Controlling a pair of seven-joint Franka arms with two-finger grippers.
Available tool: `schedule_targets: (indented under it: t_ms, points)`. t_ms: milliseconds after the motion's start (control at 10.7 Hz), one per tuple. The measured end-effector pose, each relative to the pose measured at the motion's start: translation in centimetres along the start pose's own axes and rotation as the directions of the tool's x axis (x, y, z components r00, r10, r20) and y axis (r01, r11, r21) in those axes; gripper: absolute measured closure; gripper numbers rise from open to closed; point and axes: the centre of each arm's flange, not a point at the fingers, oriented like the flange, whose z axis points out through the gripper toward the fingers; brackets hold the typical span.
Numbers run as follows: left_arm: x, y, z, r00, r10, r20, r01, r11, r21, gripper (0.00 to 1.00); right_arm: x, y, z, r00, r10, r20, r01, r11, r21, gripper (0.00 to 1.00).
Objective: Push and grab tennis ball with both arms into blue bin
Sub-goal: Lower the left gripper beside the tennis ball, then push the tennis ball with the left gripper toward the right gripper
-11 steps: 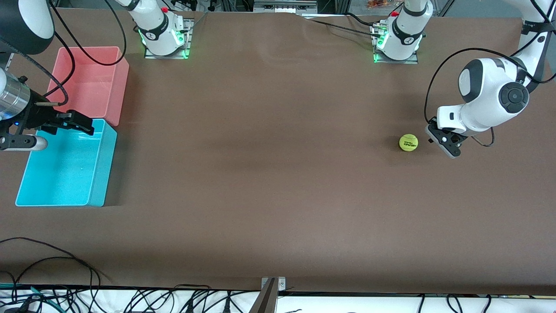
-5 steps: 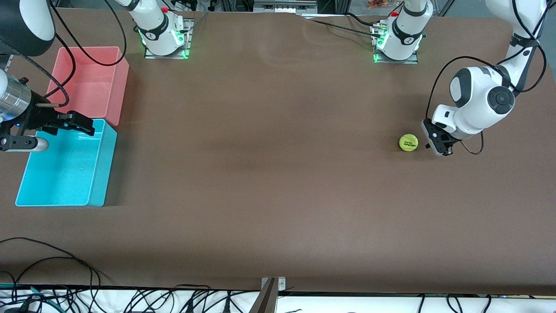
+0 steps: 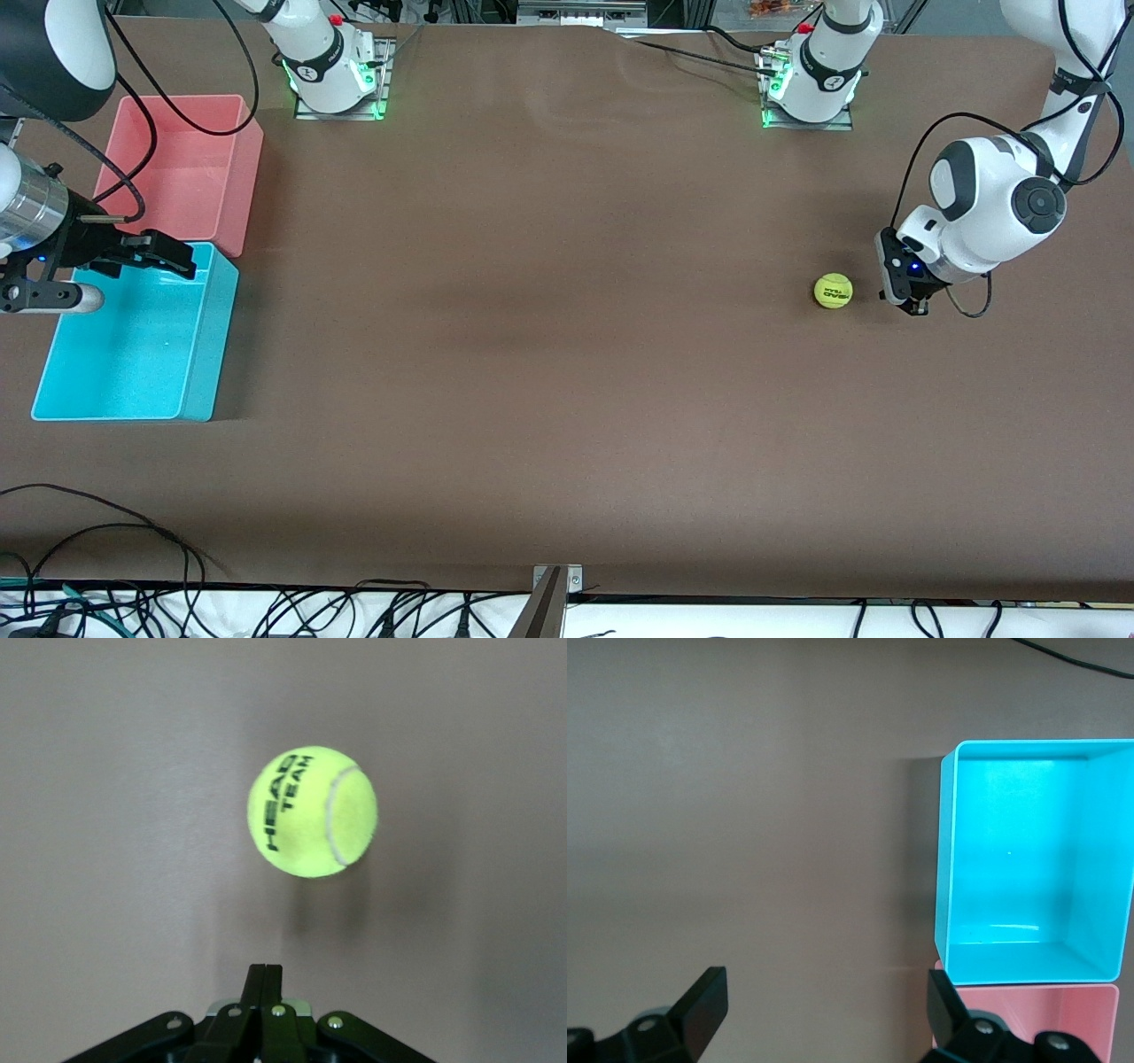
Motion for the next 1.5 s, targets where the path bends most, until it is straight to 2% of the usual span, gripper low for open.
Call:
schedule_targets:
  t_ms: [562,843,1498]
  points:
    - [0.0,1.3,1.8,0.999,0.036,-0.006,-0.036,0.998,-0.043,0.99,0.1,-0.4,0.2,1.000,-0.001,0.003,0.001,1.000,0.024,0.00]
    - [0.4,1.1,3.1,1.000,0.021,-0.008,-0.021,1.000,-0.019,0.99,0.2,-0.4,0.4,1.000,-0.001,0.006,0.001,1.000,0.024,0.00]
    - [1.8,1.0,5.2,0.999,-0.033,-0.012,0.032,0.999,-0.012,0.99,0.2,-0.4,0.4,1.000,-0.001,0.007,0.001,1.000,0.024,0.00]
